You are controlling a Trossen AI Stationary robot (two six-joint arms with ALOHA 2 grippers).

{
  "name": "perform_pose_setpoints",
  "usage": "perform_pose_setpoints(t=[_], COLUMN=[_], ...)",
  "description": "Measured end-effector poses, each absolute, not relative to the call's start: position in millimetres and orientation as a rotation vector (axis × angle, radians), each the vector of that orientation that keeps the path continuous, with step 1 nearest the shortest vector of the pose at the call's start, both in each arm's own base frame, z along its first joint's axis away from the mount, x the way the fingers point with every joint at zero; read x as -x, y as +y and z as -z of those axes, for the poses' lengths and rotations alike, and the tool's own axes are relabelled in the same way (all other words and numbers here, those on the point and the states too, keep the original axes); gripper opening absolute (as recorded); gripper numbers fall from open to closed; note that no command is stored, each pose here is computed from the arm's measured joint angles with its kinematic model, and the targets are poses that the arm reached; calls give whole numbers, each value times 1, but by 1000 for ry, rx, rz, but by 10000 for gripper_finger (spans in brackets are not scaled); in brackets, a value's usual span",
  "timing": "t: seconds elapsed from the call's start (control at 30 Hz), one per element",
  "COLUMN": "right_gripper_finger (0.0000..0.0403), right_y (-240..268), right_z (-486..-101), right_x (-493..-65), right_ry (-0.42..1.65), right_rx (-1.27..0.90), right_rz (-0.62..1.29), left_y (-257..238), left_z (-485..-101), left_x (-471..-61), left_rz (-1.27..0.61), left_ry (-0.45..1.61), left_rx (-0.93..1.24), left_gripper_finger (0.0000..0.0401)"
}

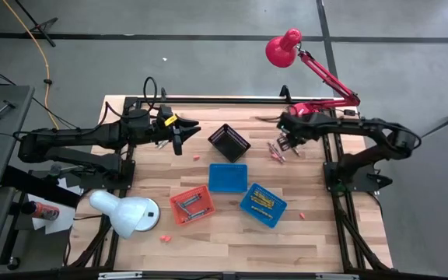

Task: Sort crayons
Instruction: Put the yellow crayon into the right blue bin

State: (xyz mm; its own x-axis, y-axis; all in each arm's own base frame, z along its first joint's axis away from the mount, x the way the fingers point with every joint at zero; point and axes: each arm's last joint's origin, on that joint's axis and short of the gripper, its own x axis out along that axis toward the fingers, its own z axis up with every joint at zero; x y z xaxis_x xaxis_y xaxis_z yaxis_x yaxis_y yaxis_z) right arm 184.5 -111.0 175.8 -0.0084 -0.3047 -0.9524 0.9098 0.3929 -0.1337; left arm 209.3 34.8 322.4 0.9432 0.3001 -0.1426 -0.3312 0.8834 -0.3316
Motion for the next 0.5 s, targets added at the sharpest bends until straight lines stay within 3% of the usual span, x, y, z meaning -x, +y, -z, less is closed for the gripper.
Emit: perform_pose_setpoints(t=[0.37,0.5], right_gripper_finger=[103,103], right_y=[-146,-150], right_z=[-159,-158], right_x=[-159,-151], right_ry=[1164,1229], right_rx=[-746,-746], right_rz=[1234,1198], left_y=[35,35], left_z=[-322,-322], left_x=[-209,-209], left_rz=[-332,-332], left_ry=[88,88], left_rx=[361,360], left_gripper_finger=[113,113])
